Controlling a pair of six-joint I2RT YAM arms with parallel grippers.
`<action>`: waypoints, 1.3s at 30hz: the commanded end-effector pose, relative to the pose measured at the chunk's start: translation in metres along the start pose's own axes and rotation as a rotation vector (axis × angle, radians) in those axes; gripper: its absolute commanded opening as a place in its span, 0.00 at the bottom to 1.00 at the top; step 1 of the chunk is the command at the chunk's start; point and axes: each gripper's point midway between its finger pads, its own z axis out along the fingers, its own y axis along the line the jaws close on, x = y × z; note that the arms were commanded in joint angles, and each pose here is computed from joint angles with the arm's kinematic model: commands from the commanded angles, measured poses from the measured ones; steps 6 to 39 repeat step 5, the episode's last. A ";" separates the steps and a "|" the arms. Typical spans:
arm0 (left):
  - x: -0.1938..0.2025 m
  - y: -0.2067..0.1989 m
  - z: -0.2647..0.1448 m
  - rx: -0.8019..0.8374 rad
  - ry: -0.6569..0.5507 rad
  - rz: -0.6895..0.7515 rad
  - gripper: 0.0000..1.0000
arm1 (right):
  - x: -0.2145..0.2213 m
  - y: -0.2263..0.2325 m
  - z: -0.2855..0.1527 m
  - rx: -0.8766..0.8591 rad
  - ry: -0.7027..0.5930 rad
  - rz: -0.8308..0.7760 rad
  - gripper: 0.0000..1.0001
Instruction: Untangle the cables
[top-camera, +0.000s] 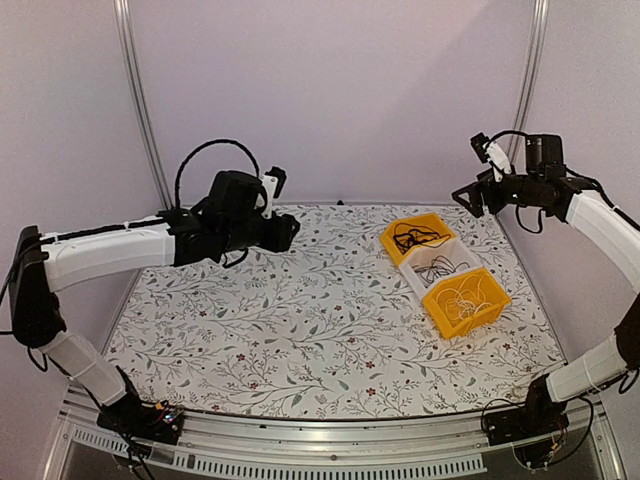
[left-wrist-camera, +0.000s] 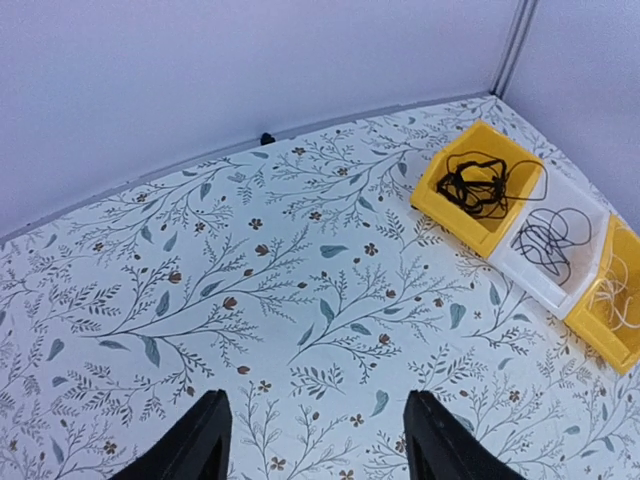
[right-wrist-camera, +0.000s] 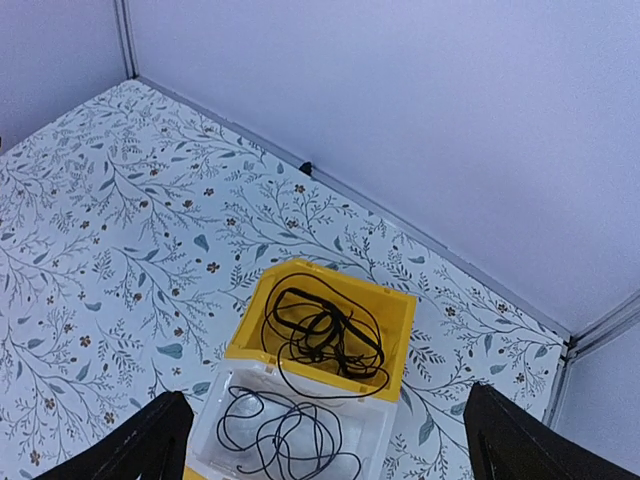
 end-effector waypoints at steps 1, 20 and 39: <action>-0.013 0.038 -0.036 -0.172 -0.010 0.073 0.66 | -0.068 -0.013 -0.029 0.067 -0.268 0.100 0.99; -0.033 0.043 -0.055 -0.179 -0.084 0.074 0.85 | -0.065 -0.008 -0.026 0.041 -0.276 0.092 0.99; -0.033 0.043 -0.055 -0.179 -0.084 0.074 0.85 | -0.065 -0.008 -0.026 0.041 -0.276 0.092 0.99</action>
